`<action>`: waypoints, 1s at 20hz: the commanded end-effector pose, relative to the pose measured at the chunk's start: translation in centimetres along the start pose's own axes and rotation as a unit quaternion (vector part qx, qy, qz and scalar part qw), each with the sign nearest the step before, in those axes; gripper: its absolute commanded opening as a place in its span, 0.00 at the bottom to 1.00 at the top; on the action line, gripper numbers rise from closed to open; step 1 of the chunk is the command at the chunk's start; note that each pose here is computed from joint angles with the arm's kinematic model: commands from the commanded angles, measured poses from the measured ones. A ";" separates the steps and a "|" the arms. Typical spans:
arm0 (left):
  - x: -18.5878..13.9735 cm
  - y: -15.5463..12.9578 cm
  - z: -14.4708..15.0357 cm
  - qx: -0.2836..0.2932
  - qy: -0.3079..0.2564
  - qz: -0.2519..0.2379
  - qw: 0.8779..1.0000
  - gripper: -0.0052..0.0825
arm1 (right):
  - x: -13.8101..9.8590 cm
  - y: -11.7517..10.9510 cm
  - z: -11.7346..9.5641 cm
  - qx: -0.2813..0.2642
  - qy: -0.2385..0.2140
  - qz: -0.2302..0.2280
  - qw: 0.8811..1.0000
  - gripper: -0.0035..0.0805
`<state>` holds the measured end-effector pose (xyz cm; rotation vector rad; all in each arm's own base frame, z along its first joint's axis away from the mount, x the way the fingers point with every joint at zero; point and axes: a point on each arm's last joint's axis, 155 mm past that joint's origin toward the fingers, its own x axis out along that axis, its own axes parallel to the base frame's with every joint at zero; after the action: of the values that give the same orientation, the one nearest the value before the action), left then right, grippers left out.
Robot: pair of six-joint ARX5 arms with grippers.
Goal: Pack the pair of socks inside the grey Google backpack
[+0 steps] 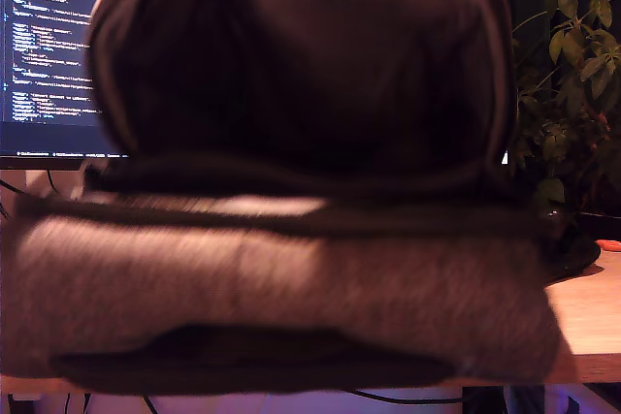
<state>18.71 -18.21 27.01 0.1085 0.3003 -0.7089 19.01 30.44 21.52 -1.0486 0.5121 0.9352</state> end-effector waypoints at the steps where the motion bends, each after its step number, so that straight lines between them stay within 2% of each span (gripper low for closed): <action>1: -0.1 0.1 0.6 0.002 -0.008 0.002 1.000 0.03 | 0.9 0.7 -0.5 0.012 0.016 0.022 1.000 0.03; 3: -0.1 0.1 0.6 0.002 -0.008 0.002 1.000 0.03 | 1.5 2.1 -1.1 0.018 0.033 0.057 0.998 0.04; 4: -0.1 0.1 0.6 0.002 -0.008 0.002 1.000 0.03 | 1.4 2.5 -1.6 0.016 0.041 0.066 0.997 0.11; 5: -0.1 0.1 0.6 0.002 -0.008 0.001 1.000 0.03 | 1.4 2.7 -1.7 0.020 0.043 0.069 0.996 0.27; 7: -0.1 0.0 0.6 0.002 -0.008 0.001 1.000 0.03 | 1.3 2.8 -1.9 0.020 0.049 0.071 0.996 0.64; 8: -0.1 0.1 0.7 0.001 -0.010 0.002 1.000 0.03 | 1.2 2.9 -2.2 0.019 0.053 0.073 0.996 0.71; 13: 0.1 0.0 0.7 0.004 -0.009 0.001 1.000 0.03 | 0.7 3.7 -2.8 0.016 0.062 0.095 0.993 0.71; 17: 0.6 -0.1 0.5 0.006 -0.001 0.002 1.000 0.03 | -0.2 4.5 -4.9 0.008 0.102 0.114 0.988 0.71; 20: 0.7 -0.1 0.4 0.006 0.002 0.002 1.000 0.03 | -0.9 5.1 -5.7 0.017 0.117 0.131 0.984 0.71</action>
<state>19.16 -18.73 26.54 0.1257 0.3143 -0.7077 14.57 25.69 16.19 -1.1183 0.8969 1.0330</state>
